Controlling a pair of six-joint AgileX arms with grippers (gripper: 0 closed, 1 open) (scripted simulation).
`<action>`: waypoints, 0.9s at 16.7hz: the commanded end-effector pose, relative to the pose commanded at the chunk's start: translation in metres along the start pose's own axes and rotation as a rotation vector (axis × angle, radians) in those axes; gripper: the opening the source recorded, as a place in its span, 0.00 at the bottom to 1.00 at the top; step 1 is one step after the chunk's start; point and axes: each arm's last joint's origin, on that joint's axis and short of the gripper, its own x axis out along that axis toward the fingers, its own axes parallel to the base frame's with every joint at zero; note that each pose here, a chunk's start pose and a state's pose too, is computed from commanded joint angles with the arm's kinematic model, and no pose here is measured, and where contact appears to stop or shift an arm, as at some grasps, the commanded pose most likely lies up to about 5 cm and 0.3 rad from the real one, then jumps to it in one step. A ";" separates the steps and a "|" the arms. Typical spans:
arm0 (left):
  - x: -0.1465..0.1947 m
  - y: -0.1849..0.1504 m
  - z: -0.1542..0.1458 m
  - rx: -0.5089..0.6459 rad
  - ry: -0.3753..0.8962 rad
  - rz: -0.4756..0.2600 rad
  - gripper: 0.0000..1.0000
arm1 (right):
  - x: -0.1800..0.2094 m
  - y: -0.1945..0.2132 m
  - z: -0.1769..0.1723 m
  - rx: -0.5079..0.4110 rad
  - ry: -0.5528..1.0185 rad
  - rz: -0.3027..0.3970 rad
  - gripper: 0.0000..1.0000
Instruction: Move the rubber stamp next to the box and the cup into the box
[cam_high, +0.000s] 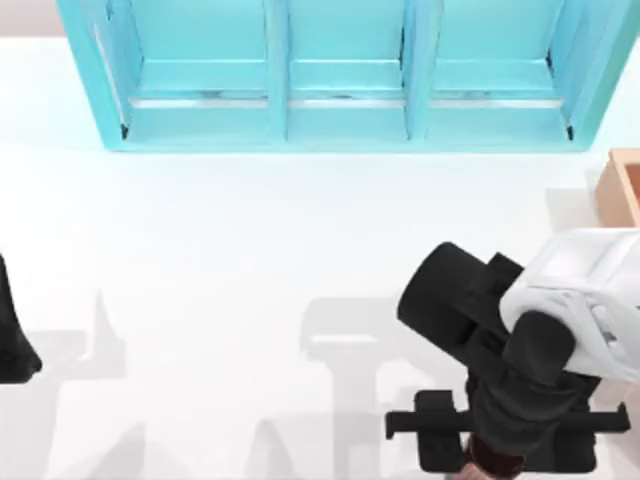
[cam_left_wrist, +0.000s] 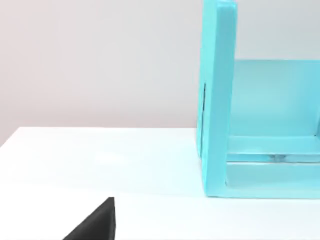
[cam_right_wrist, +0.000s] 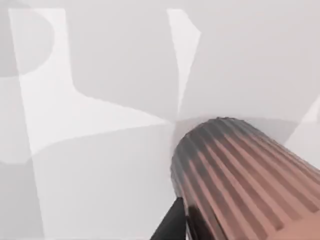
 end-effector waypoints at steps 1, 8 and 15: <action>0.000 0.000 0.000 0.000 0.000 0.000 1.00 | 0.000 0.000 0.000 0.000 0.000 0.000 0.32; 0.000 0.000 0.000 0.000 0.000 0.000 1.00 | 0.000 0.000 0.000 0.000 0.000 0.000 0.00; 0.000 0.000 0.000 0.000 0.000 0.000 1.00 | -0.001 -0.001 0.000 0.002 -0.001 0.001 0.00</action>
